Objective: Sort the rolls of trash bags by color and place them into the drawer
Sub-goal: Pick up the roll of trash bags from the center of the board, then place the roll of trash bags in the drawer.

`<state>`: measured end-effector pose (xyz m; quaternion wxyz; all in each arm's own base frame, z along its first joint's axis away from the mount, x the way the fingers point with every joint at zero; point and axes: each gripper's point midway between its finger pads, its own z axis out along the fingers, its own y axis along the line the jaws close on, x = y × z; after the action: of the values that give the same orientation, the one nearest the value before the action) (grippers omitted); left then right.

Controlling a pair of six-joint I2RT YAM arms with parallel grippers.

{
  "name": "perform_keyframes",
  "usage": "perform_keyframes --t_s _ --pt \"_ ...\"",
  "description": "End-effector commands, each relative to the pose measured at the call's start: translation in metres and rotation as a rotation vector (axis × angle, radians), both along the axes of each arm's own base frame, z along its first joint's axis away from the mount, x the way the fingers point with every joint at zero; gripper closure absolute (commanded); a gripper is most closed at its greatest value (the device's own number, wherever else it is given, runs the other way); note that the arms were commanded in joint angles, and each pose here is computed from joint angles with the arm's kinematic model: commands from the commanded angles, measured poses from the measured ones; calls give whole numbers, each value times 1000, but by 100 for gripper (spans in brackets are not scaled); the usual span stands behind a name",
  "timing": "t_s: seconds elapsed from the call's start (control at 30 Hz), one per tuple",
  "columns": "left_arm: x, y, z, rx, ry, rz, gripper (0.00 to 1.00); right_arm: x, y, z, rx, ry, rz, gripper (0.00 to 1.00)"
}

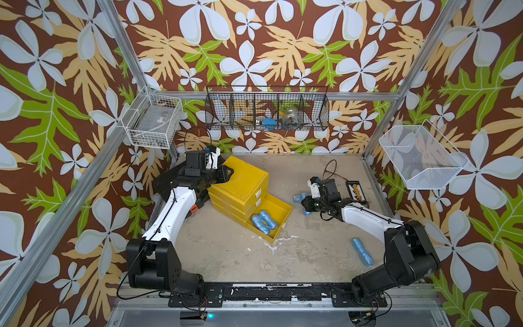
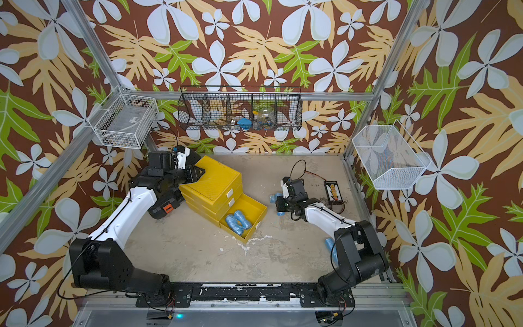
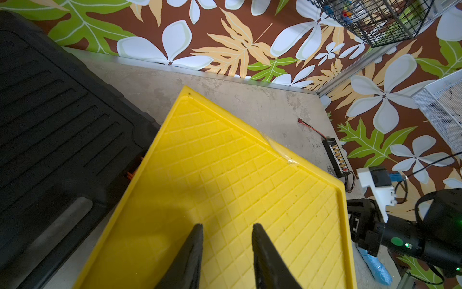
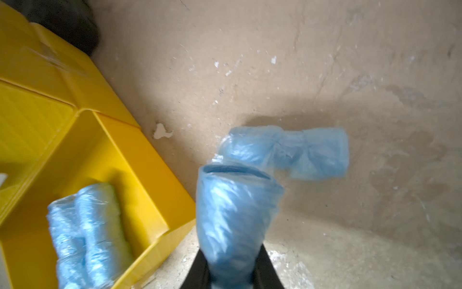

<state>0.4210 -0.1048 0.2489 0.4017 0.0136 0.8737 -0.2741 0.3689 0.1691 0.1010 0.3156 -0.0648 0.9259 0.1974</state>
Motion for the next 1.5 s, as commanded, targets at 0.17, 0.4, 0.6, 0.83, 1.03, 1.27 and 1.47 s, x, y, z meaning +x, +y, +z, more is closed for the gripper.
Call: perform_keyframes --t_s 0.17,0.4,0.6,0.83,1.03,1.27,1.47 --pt "-7 2 -14 13 62 5 63 -13 71 45 14 -124 266 81" --pt "-8 3 -11 14 60 6 63 -17 117 33 -29 -113 383 81" --pt "-7 3 -11 19 58 7 63 -15 140 5 -57 -69 429 80" --pt "-7 3 -11 21 56 4 63 -22 153 -23 -101 -21 469 77" --pt "-7 4 -11 22 58 6 63 -27 151 -28 -105 -17 458 62" --pt "-8 4 -12 23 61 8 63 -24 145 -8 -105 -58 420 51" --pt "-8 4 -12 22 60 8 63 -15 137 21 -97 -112 346 50"
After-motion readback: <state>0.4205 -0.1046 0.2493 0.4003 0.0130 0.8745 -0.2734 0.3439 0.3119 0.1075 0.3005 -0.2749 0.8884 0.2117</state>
